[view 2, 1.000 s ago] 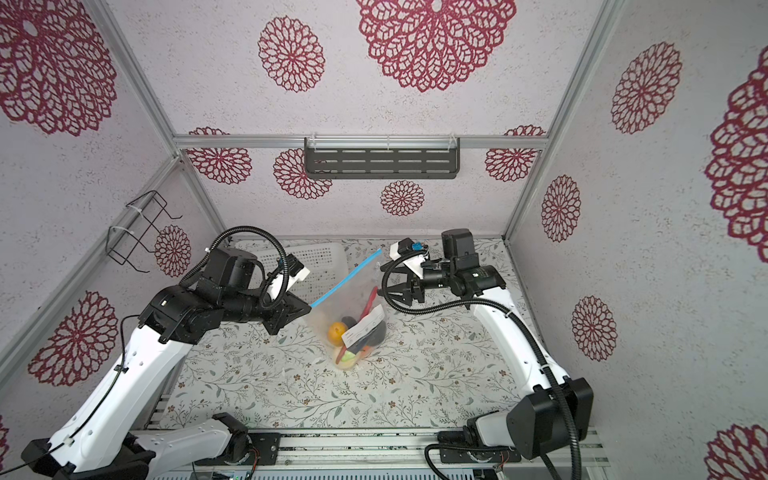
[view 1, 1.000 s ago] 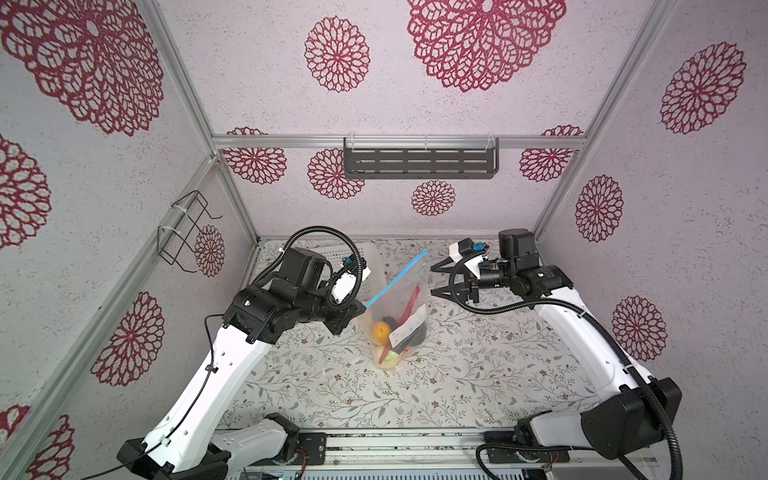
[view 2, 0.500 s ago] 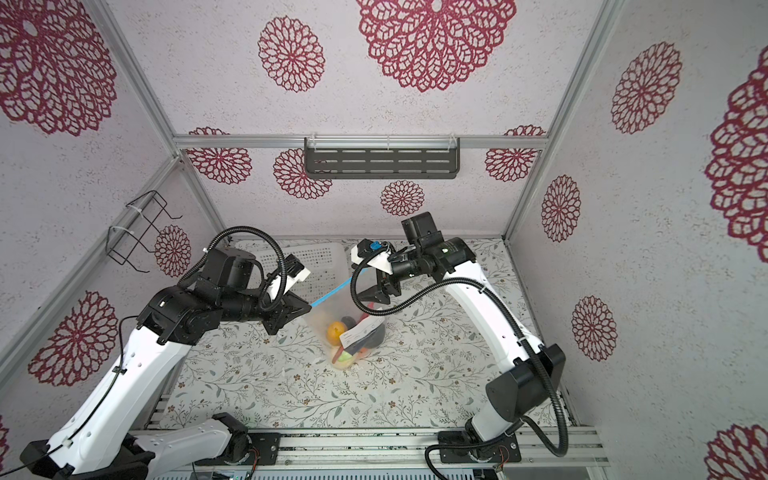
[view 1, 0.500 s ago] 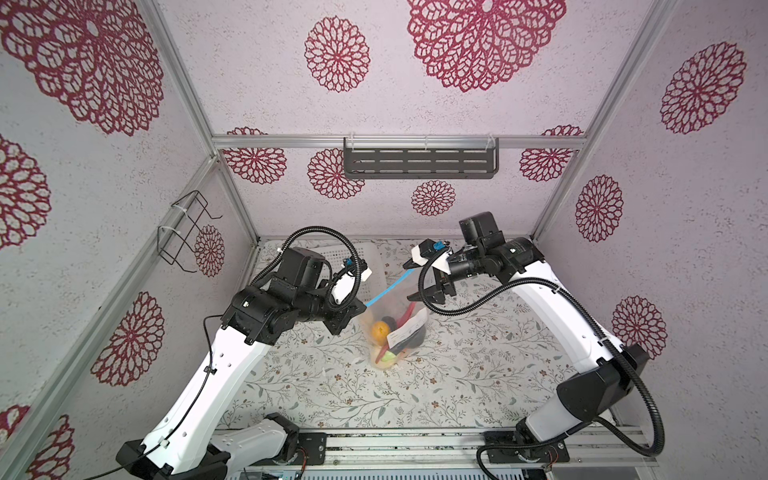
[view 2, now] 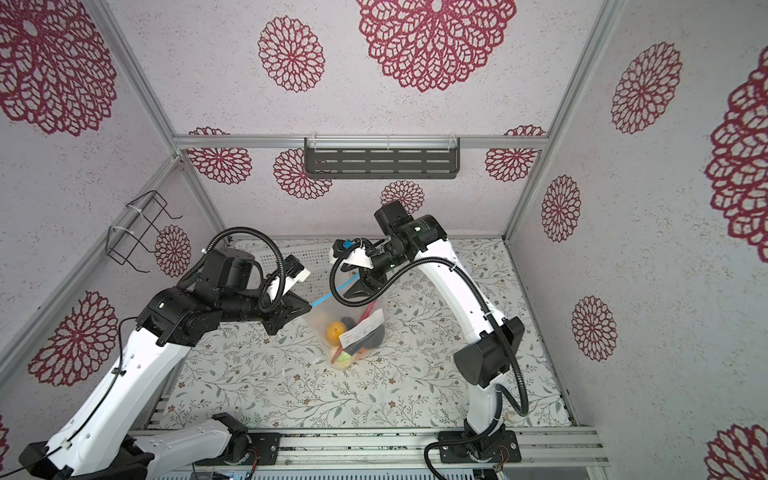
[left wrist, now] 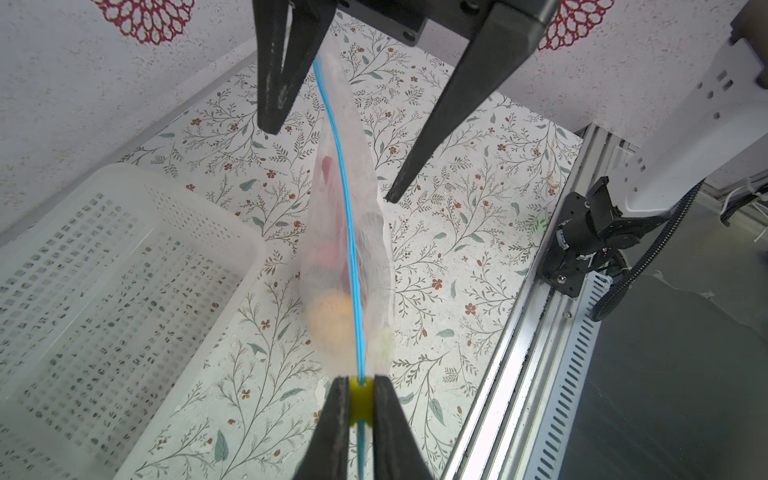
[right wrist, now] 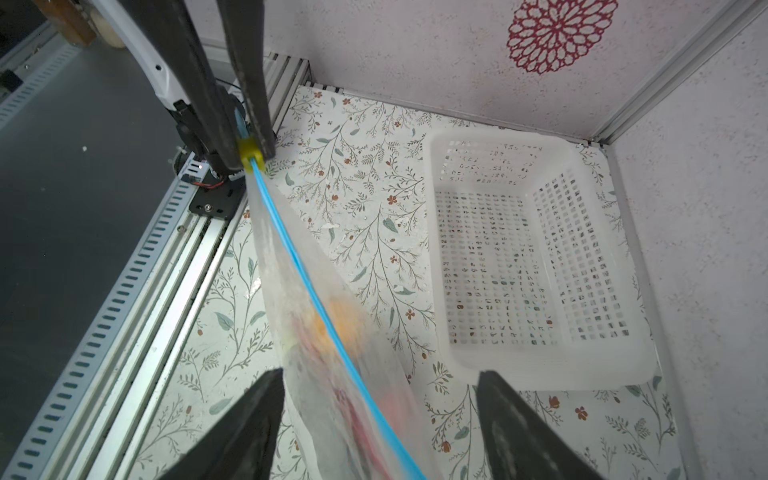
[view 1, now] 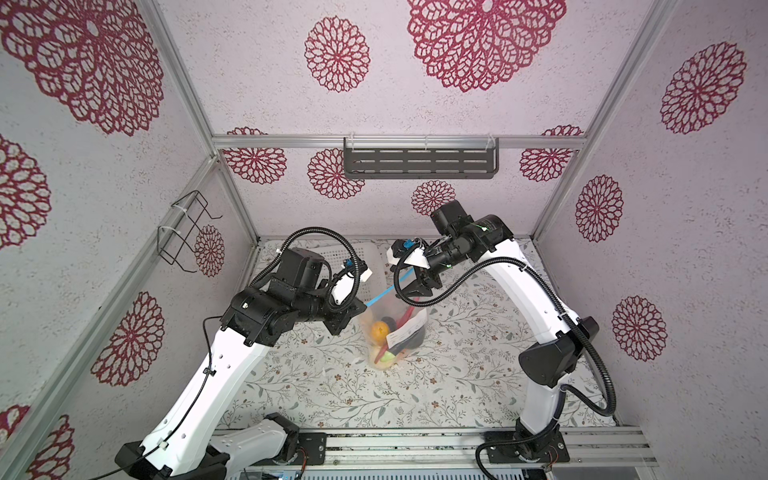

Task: Place the food in the zip-top bag and seal the zipper

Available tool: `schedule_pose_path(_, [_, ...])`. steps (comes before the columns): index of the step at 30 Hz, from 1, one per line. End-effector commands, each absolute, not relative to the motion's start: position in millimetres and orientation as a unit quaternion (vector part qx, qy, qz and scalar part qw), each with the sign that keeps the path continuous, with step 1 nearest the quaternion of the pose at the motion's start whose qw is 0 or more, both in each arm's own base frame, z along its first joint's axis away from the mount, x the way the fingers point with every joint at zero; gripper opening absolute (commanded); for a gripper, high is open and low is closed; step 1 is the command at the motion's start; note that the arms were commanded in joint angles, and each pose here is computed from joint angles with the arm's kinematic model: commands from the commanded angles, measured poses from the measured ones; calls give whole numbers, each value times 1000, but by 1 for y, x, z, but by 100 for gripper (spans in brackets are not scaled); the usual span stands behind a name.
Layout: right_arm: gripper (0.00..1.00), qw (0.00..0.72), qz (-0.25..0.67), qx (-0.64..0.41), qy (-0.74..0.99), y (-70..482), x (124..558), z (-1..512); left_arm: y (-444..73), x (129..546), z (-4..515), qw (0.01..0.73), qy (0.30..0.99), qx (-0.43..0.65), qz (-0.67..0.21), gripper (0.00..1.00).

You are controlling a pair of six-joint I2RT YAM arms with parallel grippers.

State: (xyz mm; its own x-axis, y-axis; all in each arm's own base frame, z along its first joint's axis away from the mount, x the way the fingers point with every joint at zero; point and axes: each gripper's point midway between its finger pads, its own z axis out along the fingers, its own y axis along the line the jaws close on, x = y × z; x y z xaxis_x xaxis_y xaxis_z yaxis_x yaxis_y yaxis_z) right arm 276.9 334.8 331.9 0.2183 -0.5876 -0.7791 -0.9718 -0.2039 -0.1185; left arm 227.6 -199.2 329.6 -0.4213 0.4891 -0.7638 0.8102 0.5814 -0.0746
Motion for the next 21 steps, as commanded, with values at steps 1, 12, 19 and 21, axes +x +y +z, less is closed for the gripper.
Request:
schedule_pose_path(1, [66,293,301,-726,544,326,261,337,-199,229,337,384,799,407,-221,13])
schedule_pose_path(12, [42,284,288,-728,553,321,259,334,-200,230,335,382,800,407,-221,13])
schedule_pose_path(19, [32,291,277,-729,554,320,261,336,-201,231,335,382,800,406,-223,13])
schedule_pose_path(21, [29,293,275,-728,555,319,262,337,-201,231,335,381,800,405,-224,13])
